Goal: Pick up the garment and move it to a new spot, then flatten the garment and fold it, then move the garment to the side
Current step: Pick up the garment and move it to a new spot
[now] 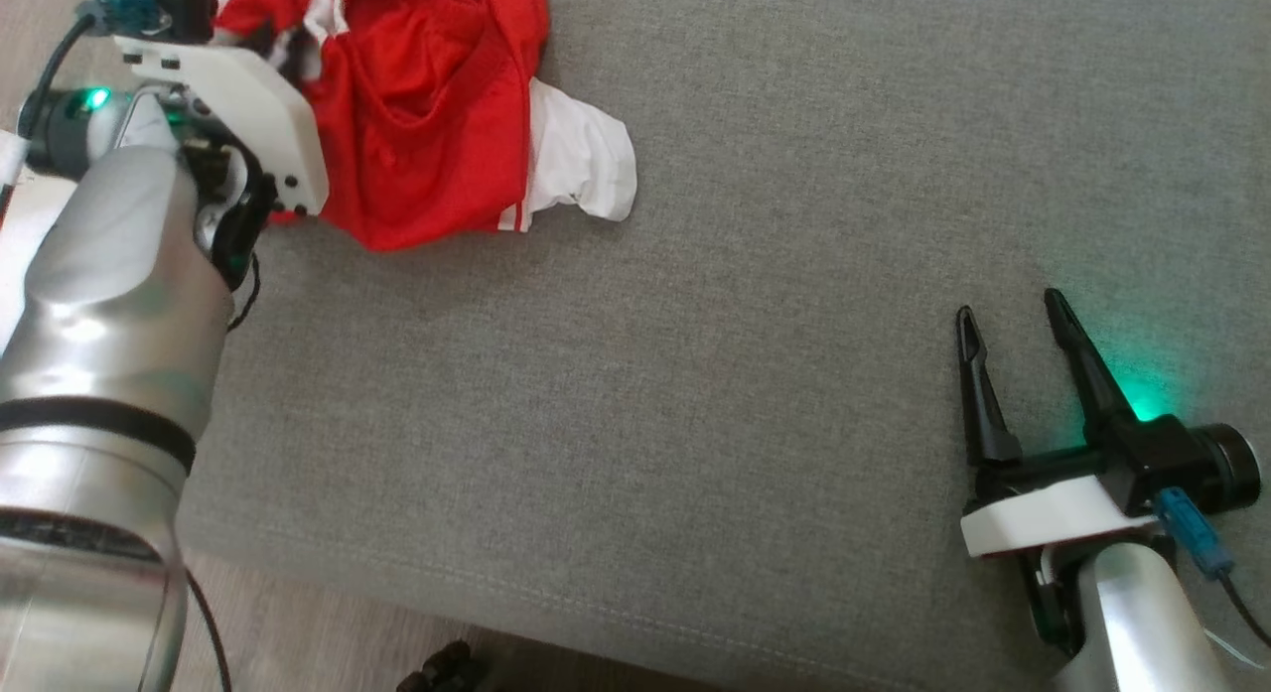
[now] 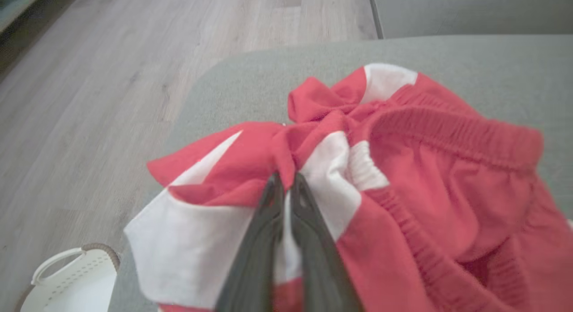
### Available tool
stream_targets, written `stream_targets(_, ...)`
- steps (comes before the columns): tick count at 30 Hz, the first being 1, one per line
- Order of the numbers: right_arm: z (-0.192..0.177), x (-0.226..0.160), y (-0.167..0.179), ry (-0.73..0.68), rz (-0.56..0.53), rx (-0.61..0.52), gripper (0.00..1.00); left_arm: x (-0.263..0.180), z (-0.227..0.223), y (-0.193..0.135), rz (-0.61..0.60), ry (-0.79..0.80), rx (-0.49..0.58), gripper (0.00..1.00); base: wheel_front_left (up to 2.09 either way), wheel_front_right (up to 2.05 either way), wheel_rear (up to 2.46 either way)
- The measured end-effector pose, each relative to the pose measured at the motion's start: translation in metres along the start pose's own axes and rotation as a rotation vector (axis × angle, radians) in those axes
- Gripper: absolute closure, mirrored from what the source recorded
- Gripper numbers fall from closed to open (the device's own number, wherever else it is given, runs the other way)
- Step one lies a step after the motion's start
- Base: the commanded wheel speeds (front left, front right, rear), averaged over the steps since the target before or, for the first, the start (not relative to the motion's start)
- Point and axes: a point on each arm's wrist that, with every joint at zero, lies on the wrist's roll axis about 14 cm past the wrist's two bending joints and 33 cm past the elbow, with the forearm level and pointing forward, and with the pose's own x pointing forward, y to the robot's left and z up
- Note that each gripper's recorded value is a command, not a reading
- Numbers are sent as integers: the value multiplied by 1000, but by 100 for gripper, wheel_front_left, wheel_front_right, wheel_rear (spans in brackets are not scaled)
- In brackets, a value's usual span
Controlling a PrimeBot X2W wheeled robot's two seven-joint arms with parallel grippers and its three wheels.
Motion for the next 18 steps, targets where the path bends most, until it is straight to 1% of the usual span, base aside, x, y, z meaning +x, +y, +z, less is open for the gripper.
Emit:
stream_targets(4,4,-2,1,-5,0,-7,0,-6,24,5,9,-96,4,100,0,0,0)
stream_targets(8,16,-8,1,-23,-8,4,0,-23,72,14,24,-252,23,100,0,0,0)
stream_targets(11,31,-15,4,-56,-8,16,0,-41,118,15,22,-375,52,100,0,0,0)
stream_targets(14,48,-25,8,-94,-10,30,0,-63,160,7,-1,-486,92,100,0,0,0)
stream_targets(18,62,-45,7,-131,-32,48,0,-90,200,-16,-56,-593,139,100,0,0,0)
